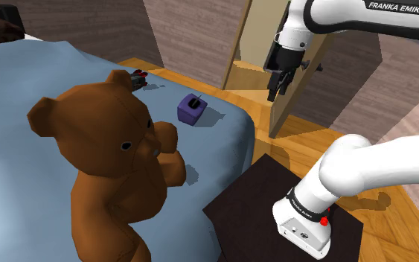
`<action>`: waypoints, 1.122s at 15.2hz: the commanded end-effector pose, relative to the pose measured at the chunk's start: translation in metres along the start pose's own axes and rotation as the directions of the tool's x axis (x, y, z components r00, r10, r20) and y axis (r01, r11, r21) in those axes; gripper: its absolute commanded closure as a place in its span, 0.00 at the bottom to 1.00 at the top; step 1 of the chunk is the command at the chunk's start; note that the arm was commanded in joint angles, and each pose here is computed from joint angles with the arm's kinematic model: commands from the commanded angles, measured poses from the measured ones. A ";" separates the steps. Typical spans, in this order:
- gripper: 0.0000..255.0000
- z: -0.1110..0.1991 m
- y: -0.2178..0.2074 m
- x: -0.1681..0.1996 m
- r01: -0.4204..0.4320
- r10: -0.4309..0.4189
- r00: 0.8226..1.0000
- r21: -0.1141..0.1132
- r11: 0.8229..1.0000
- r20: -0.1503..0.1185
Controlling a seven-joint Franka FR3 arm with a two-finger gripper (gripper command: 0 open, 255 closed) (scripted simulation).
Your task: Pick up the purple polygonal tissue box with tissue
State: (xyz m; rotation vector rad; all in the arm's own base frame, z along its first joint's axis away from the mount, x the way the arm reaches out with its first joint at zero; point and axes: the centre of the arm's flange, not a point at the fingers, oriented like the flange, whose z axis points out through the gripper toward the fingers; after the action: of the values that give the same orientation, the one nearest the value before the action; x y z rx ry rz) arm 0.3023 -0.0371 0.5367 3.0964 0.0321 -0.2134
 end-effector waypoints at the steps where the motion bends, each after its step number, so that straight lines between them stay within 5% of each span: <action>1: 0.00 0.000 0.000 0.000 0.000 0.000 1.000 0.000 1.000 0.000; 5: 0.00 0.024 -0.012 0.038 -0.135 0.136 0.990 0.044 0.990 -0.028; 9: 0.00 0.045 -0.020 0.079 -0.266 0.271 0.961 0.091 0.960 -0.050; 13: 0.00 0.066 -0.023 0.121 -0.390 0.401 0.914 0.141 0.910 -0.065; 17: 0.00 0.085 -0.022 0.163 -0.504 0.524 0.848 0.192 0.842 -0.072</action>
State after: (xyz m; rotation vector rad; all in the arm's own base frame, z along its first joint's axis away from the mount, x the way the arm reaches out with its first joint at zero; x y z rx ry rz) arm 0.4435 -0.0135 0.4367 3.1290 -0.7880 -0.0199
